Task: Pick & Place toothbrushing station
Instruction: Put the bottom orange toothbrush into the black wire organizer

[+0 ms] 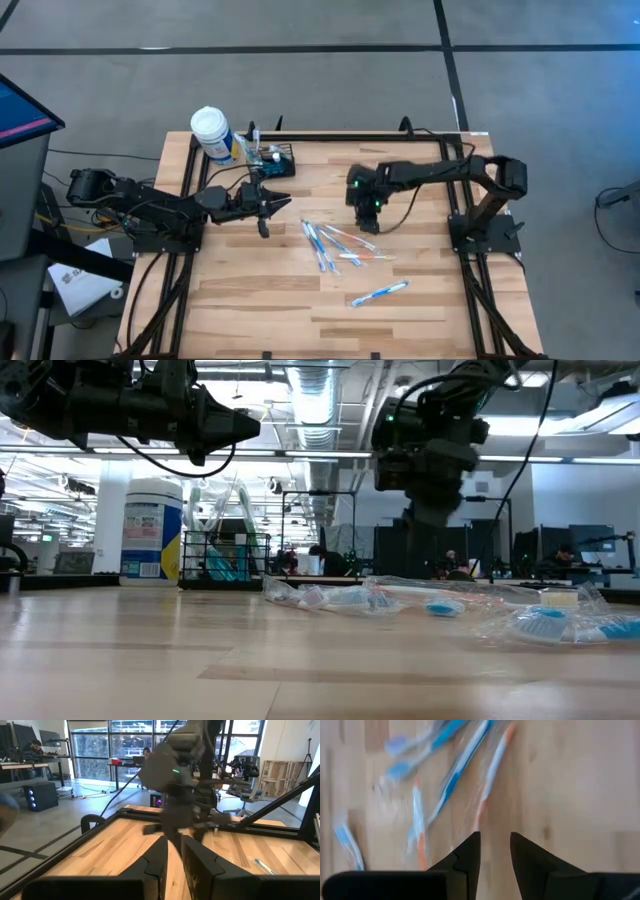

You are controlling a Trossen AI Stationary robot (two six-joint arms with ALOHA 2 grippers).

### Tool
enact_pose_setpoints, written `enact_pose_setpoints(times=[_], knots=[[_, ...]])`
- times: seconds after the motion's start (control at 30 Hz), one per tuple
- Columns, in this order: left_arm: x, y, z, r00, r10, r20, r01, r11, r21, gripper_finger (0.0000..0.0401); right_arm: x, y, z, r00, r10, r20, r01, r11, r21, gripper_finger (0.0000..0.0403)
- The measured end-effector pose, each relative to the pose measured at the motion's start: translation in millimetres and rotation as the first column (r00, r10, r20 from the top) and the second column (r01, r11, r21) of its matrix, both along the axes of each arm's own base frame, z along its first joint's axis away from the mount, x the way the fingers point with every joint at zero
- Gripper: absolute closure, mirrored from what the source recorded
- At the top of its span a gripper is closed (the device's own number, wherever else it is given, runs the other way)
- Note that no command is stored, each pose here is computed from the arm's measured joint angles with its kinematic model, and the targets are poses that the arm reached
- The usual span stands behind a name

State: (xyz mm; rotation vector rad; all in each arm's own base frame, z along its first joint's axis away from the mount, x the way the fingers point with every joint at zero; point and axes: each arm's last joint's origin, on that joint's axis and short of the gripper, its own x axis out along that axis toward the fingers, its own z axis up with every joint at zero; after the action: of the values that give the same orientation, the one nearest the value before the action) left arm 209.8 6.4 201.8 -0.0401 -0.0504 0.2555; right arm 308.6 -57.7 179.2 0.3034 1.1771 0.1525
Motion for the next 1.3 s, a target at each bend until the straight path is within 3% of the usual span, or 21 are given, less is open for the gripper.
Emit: enact_pose_setpoints(times=[0.4, 0.77, 1.07, 1.3], knots=[[0, 0, 0, 1.000, 0.000, -0.001, 0.000, 1.000, 0.000, 0.0352, -13, 57, -17, 0.984, 0.085, -0.156, -0.085, 0.996, 0.007, 0.0306], [0, 0, 0, 1.000, -0.001, 0.000, 0.001, 1.000, -0.006, 0.0352, -25, 89, -16, 0.956, 0.077, -0.283, -0.088, 0.996, -0.026, 0.0306], [0, 0, 0, 1.000, -0.003, 0.006, 0.003, 1.000, -0.030, 0.0352, -34, 109, -17, 0.942, 0.041, -0.334, -0.103, 0.980, -0.168, 0.0306], [0, 0, 0, 1.000, -0.005, 0.011, 0.006, 0.999, -0.050, 0.0352, -36, 120, -17, 0.940, 0.053, -0.337, -0.116, 0.979, -0.169, 0.0306]])
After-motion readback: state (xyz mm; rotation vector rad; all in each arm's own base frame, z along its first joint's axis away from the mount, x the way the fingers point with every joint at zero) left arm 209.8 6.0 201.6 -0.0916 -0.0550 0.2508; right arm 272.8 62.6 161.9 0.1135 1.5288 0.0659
